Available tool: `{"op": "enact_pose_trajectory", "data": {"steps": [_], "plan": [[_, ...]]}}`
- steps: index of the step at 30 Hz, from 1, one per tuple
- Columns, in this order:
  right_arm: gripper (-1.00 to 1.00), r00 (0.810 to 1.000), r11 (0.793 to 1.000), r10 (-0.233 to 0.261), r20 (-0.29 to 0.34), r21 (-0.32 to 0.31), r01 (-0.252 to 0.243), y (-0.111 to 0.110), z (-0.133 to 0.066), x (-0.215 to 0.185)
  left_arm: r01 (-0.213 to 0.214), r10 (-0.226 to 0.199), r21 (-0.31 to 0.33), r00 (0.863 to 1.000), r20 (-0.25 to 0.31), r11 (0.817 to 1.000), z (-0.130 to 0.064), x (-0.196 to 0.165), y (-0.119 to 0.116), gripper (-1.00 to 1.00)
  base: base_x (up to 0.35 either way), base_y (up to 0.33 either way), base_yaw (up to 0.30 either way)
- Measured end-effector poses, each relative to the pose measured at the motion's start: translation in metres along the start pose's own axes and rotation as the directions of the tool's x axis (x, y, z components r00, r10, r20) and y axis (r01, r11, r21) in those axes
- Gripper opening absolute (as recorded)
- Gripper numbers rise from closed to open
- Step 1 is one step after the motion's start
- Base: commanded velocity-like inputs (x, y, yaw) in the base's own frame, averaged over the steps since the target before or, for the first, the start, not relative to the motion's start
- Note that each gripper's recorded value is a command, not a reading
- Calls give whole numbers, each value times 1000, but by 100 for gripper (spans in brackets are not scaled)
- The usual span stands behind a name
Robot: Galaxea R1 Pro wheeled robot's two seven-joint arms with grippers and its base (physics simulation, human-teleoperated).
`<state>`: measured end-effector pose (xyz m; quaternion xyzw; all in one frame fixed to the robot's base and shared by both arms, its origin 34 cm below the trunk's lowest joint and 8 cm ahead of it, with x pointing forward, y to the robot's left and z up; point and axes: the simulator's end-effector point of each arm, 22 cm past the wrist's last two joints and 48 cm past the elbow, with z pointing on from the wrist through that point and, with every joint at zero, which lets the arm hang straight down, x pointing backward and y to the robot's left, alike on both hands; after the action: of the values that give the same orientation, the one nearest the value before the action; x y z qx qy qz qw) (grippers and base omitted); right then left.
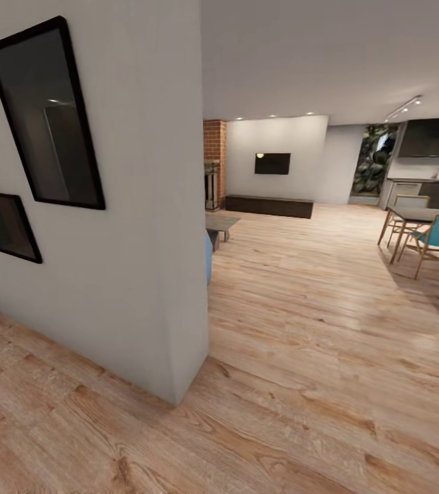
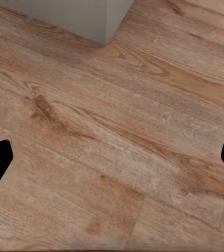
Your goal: Pick up the two gym shoes and the two sandals from the corridor floor and place them onto the hallstand (shoe rack) in the corridor, making sure they are on the rack and not on the floor. Arrange them so the two gym shoes are next to each other and the two sandals are next to each other.
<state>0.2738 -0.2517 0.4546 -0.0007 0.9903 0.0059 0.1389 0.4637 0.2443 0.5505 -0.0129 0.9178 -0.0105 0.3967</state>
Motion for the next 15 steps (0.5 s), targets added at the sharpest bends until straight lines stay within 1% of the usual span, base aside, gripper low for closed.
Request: {"op": "enact_pose_trajectory", "data": {"steps": [4,7,15], "plan": [[100,1000,1000,4,-2,0,-4,0,0,1,1,-1,1,1000,-5,1000,0,2,0,100,0,0,258],[100,1000,1000,7,-3,0,-7,0,0,1,1,-1,1,1000,-7,1000,0,3,0,100,0,0,191],[100,1000,1000,10,-3,0,-10,1,0,1,-1,1,2,1000,-8,1000,0,4,-1,100,0,0,29]]}}
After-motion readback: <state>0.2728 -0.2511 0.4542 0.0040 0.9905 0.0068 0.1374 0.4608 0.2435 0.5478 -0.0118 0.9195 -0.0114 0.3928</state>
